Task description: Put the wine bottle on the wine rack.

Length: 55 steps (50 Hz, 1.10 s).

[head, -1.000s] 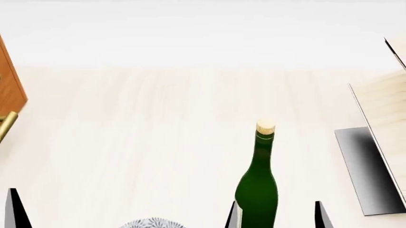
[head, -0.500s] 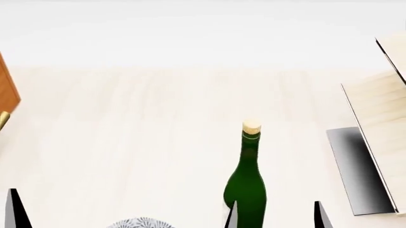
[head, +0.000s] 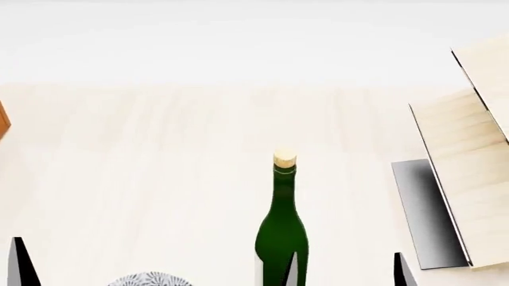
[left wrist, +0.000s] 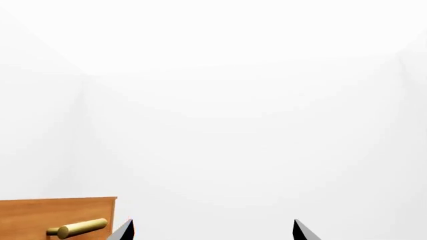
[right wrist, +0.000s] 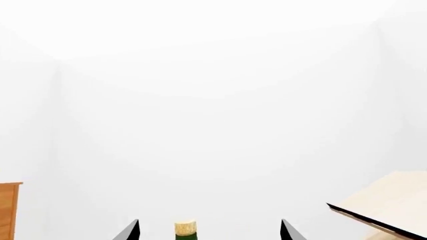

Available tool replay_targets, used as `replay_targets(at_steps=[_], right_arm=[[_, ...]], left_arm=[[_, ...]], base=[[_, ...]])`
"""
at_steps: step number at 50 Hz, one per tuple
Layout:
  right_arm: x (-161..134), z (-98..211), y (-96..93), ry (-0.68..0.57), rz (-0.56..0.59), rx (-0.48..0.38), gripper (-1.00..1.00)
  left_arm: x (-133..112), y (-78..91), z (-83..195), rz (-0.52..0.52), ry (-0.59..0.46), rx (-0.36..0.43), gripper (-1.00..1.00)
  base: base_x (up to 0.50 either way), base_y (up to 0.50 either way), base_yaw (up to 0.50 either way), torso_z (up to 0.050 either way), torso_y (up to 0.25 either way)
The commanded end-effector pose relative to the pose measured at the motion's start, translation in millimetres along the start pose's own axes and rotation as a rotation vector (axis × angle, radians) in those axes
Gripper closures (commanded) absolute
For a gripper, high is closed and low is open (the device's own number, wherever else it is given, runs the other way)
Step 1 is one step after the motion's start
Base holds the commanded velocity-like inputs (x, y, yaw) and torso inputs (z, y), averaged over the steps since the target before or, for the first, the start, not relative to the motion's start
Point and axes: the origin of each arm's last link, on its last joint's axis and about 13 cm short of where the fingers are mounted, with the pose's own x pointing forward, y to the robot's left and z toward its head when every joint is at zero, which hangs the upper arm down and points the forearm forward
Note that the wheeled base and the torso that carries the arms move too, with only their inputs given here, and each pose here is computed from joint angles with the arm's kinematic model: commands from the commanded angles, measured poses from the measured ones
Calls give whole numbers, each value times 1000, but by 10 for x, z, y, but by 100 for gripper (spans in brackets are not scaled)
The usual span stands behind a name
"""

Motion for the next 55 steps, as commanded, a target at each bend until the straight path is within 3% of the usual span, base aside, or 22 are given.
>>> replay_targets(at_steps=[1,55], right_arm=[[0,1,2,0,0,0,-100],[-6,-16,4,6,5,6,-100]], left_arm=[[1,0,-5,0,1,0,-100],[0,-5,-12,-1,1,0,-100]], base=[[0,-94,0,0,0],[0,-98,0,0,0]])
